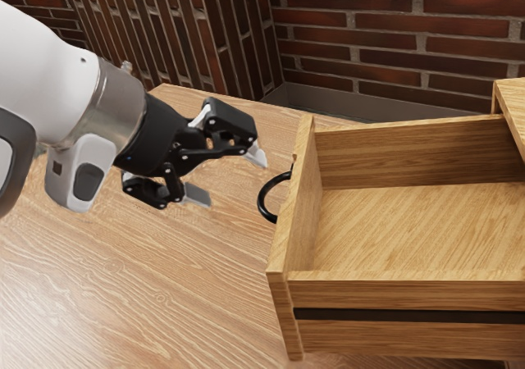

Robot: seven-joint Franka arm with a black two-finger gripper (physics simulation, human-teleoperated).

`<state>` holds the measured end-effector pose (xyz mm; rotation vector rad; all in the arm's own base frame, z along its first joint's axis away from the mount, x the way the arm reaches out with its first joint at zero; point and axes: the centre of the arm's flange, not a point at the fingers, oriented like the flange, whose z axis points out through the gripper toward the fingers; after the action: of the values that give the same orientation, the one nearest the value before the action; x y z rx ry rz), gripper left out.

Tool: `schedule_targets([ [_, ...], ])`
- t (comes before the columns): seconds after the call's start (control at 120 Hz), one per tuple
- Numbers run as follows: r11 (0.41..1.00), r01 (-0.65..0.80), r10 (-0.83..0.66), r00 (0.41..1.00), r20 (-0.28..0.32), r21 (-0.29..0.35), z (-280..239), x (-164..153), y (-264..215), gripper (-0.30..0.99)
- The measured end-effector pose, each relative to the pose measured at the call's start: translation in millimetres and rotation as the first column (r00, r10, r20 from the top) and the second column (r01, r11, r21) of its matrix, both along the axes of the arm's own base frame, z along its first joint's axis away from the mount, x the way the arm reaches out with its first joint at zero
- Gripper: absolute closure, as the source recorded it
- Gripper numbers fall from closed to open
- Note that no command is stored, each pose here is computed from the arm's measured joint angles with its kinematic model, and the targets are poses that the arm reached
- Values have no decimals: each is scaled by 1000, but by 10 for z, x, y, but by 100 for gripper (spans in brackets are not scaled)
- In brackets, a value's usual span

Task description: Pull the drawer handle with one arm to open the drawer

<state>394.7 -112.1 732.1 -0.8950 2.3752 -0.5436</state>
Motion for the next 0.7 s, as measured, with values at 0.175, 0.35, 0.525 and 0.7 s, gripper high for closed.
schedule_targets([
  [0.175, 986, -167, 166, 984, -66, -8, 551, 279, 374, 1],
  [0.35, 912, -408, 404, 881, -246, 40, 479, 681, 905, 0],
  [0.525, 780, -614, 601, 681, -418, 121, 168, 1207, 1321, 0],
  [0.7, 630, -754, 725, 487, -487, 185, 18, 1229, 1492, 0],
])
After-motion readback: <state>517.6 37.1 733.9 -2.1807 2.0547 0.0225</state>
